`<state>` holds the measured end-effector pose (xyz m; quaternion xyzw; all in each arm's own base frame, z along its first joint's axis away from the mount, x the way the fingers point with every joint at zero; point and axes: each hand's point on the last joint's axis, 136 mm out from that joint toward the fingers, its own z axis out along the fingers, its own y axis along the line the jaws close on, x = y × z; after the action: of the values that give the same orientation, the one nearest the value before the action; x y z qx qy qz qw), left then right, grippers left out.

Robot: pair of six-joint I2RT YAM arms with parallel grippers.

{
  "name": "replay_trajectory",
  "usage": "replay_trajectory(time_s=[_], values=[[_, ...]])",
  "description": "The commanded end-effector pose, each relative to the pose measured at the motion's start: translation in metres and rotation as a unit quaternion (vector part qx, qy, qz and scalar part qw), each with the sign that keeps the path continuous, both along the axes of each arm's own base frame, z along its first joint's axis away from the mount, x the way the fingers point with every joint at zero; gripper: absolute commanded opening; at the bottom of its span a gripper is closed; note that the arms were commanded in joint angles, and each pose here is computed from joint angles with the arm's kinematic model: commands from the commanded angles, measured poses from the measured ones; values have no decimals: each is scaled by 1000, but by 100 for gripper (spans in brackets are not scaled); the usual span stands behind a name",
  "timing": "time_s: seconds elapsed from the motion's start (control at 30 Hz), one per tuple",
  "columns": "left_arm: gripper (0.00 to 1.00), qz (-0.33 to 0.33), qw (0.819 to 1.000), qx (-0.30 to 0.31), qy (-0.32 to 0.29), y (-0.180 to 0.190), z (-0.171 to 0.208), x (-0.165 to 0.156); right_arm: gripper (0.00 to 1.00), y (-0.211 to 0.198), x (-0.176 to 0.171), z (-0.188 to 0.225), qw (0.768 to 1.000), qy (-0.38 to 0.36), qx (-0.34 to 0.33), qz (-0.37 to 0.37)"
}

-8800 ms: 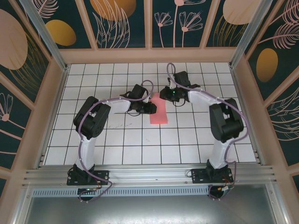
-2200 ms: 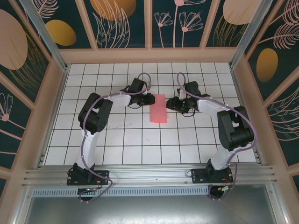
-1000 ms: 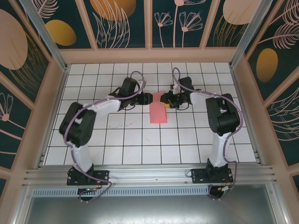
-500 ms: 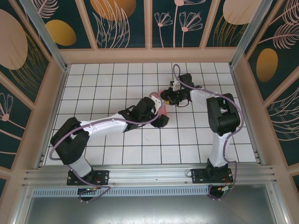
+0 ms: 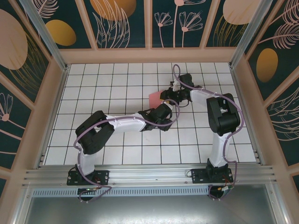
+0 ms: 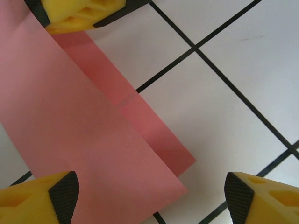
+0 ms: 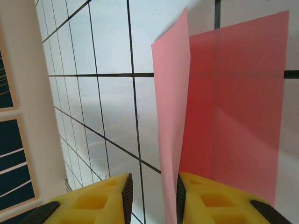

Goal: Fold a paper plane with a square sheet of paper (fold left side to right side)
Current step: Fold the triangle a second time at the center of the table.

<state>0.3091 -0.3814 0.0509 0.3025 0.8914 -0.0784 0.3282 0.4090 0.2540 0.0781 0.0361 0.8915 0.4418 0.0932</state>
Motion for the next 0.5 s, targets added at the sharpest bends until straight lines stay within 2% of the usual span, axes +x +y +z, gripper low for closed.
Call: replay_trajectory(time_s=[0.0, 0.17, 0.47], values=[[84, 11, 999, 38, -28, 6, 2, 10, 31, -1, -3, -9, 1000, 8, -10, 6], [75, 6, 999, 34, -27, 2, 2, 10, 32, -3, -1, -11, 1000, 6, -18, 4], [43, 1, 1000, 25, -16, -3, 1, 8, 32, -7, 0, -10, 1000, -3, -30, 1]])
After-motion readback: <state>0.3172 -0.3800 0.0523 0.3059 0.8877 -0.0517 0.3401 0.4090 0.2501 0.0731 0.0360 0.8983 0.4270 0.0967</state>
